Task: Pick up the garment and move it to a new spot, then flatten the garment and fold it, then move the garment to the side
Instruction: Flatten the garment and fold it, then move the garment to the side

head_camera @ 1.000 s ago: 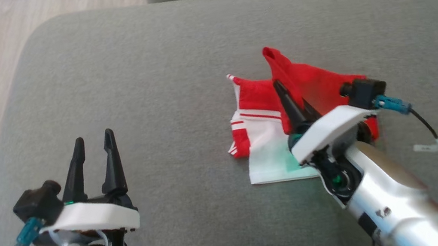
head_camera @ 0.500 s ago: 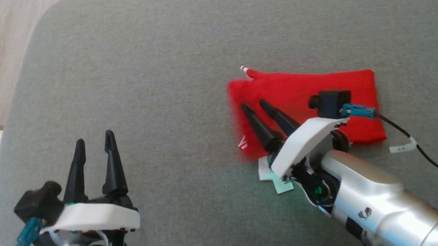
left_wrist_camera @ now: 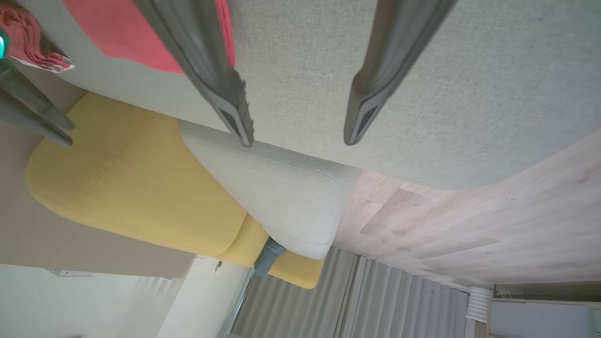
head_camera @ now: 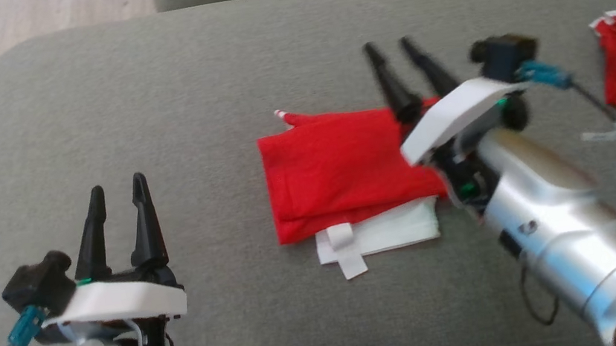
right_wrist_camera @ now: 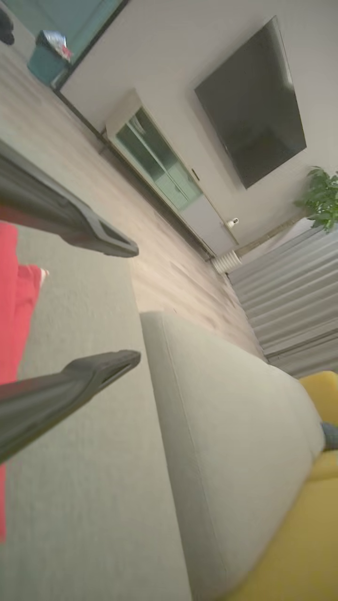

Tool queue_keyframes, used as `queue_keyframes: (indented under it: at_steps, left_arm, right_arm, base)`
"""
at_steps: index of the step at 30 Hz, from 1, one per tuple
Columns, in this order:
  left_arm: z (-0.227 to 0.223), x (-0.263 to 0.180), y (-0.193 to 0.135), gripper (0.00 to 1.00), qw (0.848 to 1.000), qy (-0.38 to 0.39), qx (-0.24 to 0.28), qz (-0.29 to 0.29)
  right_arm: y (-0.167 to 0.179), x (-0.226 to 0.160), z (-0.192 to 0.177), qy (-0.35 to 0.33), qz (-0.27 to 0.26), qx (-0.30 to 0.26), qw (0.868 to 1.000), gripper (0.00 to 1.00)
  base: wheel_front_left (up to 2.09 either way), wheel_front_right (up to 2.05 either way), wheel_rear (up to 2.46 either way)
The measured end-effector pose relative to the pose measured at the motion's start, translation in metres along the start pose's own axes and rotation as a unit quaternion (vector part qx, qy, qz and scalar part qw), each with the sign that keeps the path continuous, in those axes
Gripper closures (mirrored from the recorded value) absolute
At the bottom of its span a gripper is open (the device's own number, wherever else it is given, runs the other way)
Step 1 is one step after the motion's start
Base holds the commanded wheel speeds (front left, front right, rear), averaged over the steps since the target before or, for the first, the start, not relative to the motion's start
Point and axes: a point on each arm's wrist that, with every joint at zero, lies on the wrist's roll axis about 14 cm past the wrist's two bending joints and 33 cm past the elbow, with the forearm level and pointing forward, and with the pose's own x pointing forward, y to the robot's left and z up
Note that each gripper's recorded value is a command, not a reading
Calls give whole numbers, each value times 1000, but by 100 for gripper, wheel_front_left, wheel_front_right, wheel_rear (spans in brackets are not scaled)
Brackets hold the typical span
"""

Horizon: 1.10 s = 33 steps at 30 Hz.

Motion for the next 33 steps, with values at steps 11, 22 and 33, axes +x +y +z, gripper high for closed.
queue_keyframes:
  at_steps: [11, 22, 33]
  left_arm:
    - [14, 13, -30, 0, 999, -25, -10, -41]
    - [23, 10, -49, 0, 997, -40, -7, -69]
    - [15, 7, -42, 0, 998, -29, -4, -59]
  right_arm:
    - [-103, -73, 46, -71, -124, -134, 981, 0]
    - [-101, -125, 7, -80, -171, -125, 974, 0]
    - [-102, -124, -2, -74, -176, -123, 974, 0]
  base:
    - [0, 0, 0]
    - [0, 0, 0]
    - [0, 0, 0]
